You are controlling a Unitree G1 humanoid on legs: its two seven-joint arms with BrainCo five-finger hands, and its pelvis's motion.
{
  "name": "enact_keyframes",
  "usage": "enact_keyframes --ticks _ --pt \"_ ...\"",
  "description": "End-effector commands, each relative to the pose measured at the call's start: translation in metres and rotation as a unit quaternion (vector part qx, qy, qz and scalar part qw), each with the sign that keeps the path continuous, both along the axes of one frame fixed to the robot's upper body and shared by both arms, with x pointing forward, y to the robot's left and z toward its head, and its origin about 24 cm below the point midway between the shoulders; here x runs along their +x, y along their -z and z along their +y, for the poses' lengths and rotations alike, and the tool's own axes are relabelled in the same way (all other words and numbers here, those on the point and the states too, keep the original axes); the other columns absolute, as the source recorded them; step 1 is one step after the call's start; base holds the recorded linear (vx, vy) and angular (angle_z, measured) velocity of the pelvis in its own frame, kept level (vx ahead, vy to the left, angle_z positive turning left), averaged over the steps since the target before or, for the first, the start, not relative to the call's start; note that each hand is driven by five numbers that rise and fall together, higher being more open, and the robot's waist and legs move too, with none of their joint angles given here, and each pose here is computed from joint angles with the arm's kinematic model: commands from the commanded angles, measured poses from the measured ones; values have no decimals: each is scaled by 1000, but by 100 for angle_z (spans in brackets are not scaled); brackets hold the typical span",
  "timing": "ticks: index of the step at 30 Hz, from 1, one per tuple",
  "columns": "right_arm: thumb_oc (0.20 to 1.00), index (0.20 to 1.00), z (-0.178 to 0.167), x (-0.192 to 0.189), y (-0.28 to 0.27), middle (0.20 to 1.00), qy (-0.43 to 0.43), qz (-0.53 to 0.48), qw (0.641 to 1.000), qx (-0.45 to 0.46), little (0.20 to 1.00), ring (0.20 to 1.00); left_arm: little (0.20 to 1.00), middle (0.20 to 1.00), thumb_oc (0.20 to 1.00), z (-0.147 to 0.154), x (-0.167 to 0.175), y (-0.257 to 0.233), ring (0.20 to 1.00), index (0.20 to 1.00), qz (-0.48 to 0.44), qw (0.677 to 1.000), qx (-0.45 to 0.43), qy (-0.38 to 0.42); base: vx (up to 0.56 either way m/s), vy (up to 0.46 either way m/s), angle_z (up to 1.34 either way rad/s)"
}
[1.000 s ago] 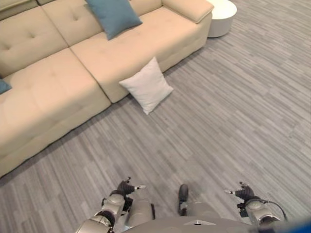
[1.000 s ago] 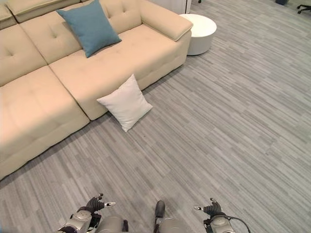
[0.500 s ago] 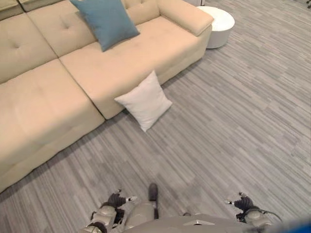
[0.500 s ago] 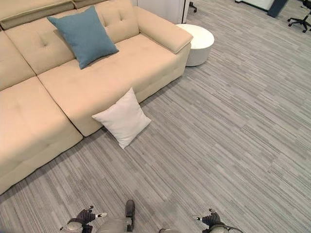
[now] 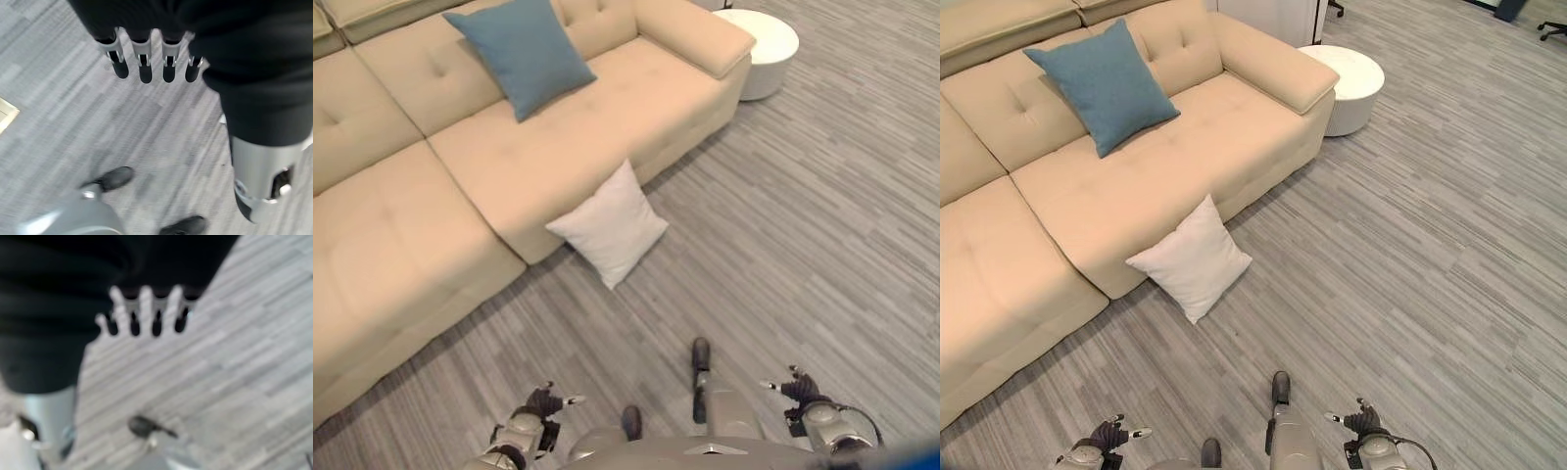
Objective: Pick up all the scattered cushions and arrange them neatly on the sofa.
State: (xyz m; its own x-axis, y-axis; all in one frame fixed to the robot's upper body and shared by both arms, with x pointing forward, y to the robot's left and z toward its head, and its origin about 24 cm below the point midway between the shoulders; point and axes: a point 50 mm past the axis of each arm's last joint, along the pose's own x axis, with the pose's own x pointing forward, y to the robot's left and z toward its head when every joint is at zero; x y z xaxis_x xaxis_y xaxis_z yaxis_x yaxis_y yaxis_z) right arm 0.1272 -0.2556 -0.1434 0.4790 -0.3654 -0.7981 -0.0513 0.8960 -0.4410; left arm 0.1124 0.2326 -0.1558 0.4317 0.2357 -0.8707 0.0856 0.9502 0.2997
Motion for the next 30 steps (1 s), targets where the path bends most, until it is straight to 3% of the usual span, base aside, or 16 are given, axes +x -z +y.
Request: enact_keyframes --ticks 1,8,16,30 --pt "1000 1000 -14 10 -8 1000 -8 -15 1000 -20 1000 1000 1000 1000 1000 9 11 -6 1000 1000 -17 1000 16 10 190 -205 34" --pt "1000 1000 -22 3 -9 1000 27 -21 999 -13 1000 1000 1000 1000 1000 -4 33 -11 1000 1000 -58 998 -17 1 102 -162 30" --pt "1000 1000 -22 -9 -4 1000 35 -1 999 -14 1000 1000 1000 1000 1000 -1 26 -9 1000 1000 -40 999 -9 15 194 63 22" --pt "1000 1000 -12 16 -11 1000 11 -36 999 0 1000 1000 1000 1000 1000 16 29 -14 1000 1000 -51 999 13 1 190 101 -6"
